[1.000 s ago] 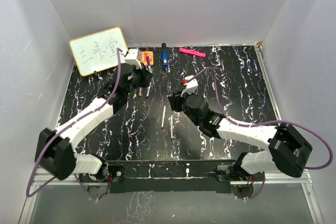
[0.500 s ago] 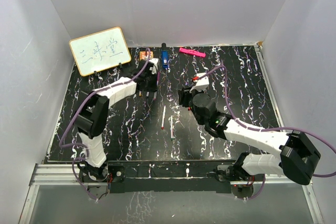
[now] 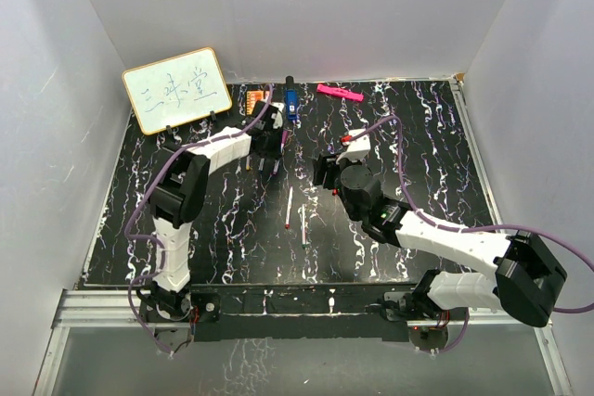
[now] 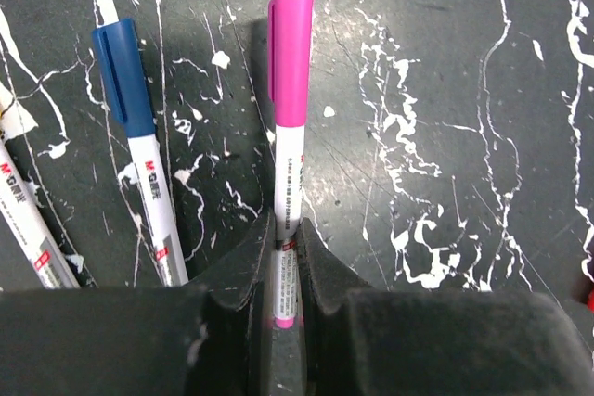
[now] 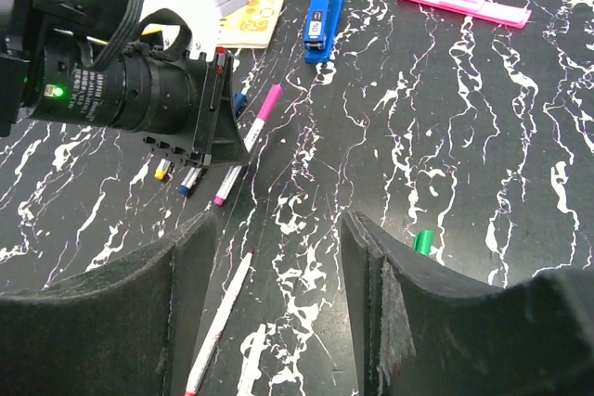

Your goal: Insert the pens into the pen caps

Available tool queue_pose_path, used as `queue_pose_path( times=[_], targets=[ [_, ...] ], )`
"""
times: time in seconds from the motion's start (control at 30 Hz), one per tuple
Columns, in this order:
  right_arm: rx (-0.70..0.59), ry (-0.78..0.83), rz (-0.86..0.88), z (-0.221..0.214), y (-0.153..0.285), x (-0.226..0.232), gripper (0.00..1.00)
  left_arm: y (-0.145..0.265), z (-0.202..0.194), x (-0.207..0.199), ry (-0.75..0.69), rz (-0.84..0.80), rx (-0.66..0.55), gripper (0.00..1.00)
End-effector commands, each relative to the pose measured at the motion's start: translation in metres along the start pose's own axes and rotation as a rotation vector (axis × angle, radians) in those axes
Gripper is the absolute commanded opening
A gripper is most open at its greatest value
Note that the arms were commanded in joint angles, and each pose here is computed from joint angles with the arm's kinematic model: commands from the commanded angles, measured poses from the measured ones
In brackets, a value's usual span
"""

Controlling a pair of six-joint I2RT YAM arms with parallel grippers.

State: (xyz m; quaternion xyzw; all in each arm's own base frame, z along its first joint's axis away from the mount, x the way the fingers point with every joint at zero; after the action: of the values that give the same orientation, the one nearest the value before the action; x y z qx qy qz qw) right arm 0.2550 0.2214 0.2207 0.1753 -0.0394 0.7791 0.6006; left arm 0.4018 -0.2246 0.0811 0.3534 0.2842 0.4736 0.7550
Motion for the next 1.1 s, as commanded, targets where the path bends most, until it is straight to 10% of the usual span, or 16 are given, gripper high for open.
queue_pose_path(
  times=[0.0, 0.4, 0.67, 1.07],
  targets=[
    [-0.054, -0.027, -0.02, 0.016, -0.001, 0.001, 0.56, -0.005, -0.003, 0.008, 0.016, 0.044, 0.057, 0.0],
    [-0.058, -0.018, -0.034, 0.015, -0.001, -0.001, 0.62, 0.001, 0.007, 0.013, 0.044, 0.082, 0.025, 0.09],
    [-0.089, -0.036, -0.102, 0.018, -0.002, -0.008, 0.9, 0.047, 0.042, 0.007, 0.04, 0.057, -0.11, 0.12],
    [-0.088, -0.09, -0.198, 0.011, -0.011, -0.021, 0.7, 0.083, 0.03, 0.007, 0.039, 0.049, -0.164, 0.16]
  ],
)
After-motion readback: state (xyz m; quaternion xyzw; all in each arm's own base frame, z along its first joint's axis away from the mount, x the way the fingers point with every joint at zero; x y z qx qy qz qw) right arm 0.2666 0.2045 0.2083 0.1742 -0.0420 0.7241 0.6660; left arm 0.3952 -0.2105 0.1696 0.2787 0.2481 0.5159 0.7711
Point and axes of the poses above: each gripper's point midway between its finger pads, its own y axis back along the fingers, its own x axis along the line the jaws close on, z = x × y, the point moved 6 cm from there along y, back along the fingers, and after that the axes turned 8 degrees about -y, right-handed, at the moved point
